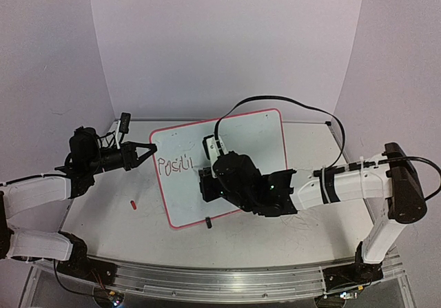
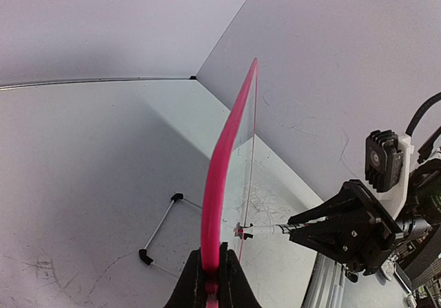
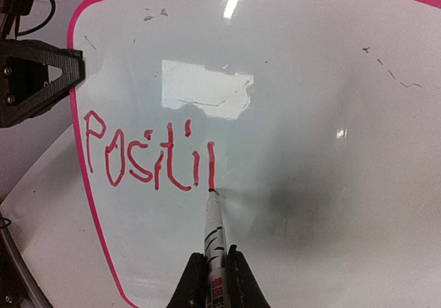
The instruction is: Write a sentence on the whiteboard
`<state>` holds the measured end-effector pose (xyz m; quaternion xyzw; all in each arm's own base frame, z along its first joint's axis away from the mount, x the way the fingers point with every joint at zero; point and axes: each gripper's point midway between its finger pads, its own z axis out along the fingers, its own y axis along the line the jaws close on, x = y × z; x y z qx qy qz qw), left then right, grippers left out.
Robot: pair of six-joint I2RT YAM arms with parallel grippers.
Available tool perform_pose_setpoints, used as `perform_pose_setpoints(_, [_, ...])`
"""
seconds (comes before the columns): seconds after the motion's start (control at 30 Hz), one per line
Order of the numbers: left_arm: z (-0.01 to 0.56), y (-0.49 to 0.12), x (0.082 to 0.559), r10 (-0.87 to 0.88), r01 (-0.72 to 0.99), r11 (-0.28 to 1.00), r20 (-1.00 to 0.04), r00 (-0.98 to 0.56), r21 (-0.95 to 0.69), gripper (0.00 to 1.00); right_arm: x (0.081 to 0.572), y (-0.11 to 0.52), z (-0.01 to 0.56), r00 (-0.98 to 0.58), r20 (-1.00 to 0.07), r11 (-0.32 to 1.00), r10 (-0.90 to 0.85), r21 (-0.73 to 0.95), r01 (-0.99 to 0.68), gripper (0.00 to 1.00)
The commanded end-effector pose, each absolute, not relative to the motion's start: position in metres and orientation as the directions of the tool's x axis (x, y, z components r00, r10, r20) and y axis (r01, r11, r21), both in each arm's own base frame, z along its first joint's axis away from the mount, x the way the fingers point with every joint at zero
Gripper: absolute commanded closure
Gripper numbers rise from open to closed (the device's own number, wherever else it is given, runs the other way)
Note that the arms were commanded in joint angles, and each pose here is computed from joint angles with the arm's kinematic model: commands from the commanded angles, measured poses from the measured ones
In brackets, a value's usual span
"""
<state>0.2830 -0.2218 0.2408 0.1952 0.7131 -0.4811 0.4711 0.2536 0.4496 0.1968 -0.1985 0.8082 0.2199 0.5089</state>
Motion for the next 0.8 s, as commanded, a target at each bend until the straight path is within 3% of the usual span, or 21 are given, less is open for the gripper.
perform_pose_setpoints(0.0, [0.258, -0.226, 0.280, -0.168, 0.785, 0.438, -0.898, -0.408, -0.438, 1.00, 0.265, 0.442, 0.212, -0.364, -0.929, 0.854, -0.067, 0.135, -0.502, 1.00])
perform_pose_setpoints(0.77, [0.259, -0.226, 0.279, -0.170, 0.786, 0.438, -0.899, -0.405, -0.437, 1.00, 0.283, 0.445, 0.229, -0.322, -0.946, 0.869, -0.032, 0.133, -0.476, 1.00])
